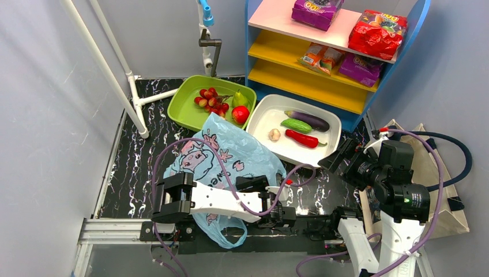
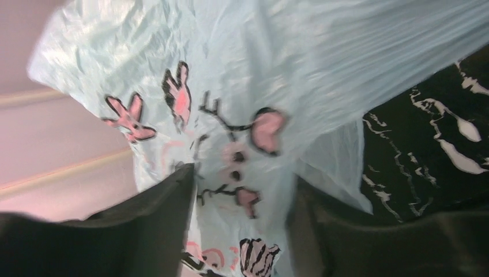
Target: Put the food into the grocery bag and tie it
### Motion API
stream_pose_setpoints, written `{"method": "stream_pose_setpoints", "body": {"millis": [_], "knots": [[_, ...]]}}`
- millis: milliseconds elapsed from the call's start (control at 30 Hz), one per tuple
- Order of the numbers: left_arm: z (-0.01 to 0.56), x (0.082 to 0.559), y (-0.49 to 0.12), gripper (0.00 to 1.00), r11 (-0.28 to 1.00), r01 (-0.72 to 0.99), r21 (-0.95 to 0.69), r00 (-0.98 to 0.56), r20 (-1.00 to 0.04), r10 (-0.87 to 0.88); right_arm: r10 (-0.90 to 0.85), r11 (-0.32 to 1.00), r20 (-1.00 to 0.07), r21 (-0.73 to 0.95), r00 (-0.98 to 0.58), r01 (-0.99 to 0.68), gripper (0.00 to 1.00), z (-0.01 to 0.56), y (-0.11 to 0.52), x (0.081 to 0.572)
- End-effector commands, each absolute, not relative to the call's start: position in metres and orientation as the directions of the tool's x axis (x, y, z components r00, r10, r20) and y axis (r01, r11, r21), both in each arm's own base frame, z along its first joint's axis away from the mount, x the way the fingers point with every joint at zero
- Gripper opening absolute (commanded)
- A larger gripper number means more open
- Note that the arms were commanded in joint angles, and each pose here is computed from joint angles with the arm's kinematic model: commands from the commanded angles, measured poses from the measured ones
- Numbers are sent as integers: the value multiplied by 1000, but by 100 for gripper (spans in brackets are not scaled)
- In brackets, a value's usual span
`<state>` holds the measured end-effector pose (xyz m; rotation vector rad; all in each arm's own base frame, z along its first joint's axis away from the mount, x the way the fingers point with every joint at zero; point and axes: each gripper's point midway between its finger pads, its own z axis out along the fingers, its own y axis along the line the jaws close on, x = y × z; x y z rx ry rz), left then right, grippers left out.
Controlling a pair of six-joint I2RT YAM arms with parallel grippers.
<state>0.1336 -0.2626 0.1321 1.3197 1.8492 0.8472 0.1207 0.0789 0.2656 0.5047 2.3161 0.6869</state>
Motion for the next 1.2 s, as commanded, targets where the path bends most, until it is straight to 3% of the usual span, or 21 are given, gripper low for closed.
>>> {"method": "stream_pose_setpoints", "body": {"millis": [0,33,133,500,733,933,1100,1167], "knots": [[152,139,-264,35,293,462,837,-210,-218,953,489,795,-513,594,-706,120,100,268,81,124],[156,139,-265,23,301,459,836,-209,-228,951,487,795,-515,595,-705,115,100,269,82,124],[167,143,-266,0,350,468,811,-228,-272,935,484,792,-518,603,-705,101,100,271,84,123],[230,155,-272,0,548,584,599,-342,-430,835,402,669,-523,728,-751,-149,100,303,125,123],[248,153,-270,0,626,664,409,-444,-459,770,355,645,-567,724,-743,-244,100,318,135,137],[269,157,-276,0,754,615,230,-578,-519,630,171,682,-602,644,-780,-348,100,292,175,149],[272,154,-275,0,795,590,142,-627,-538,563,123,636,-546,685,-829,-357,100,259,218,142],[274,155,-276,0,805,581,119,-640,-544,543,94,647,-536,673,-839,-358,95,248,228,142]]}}
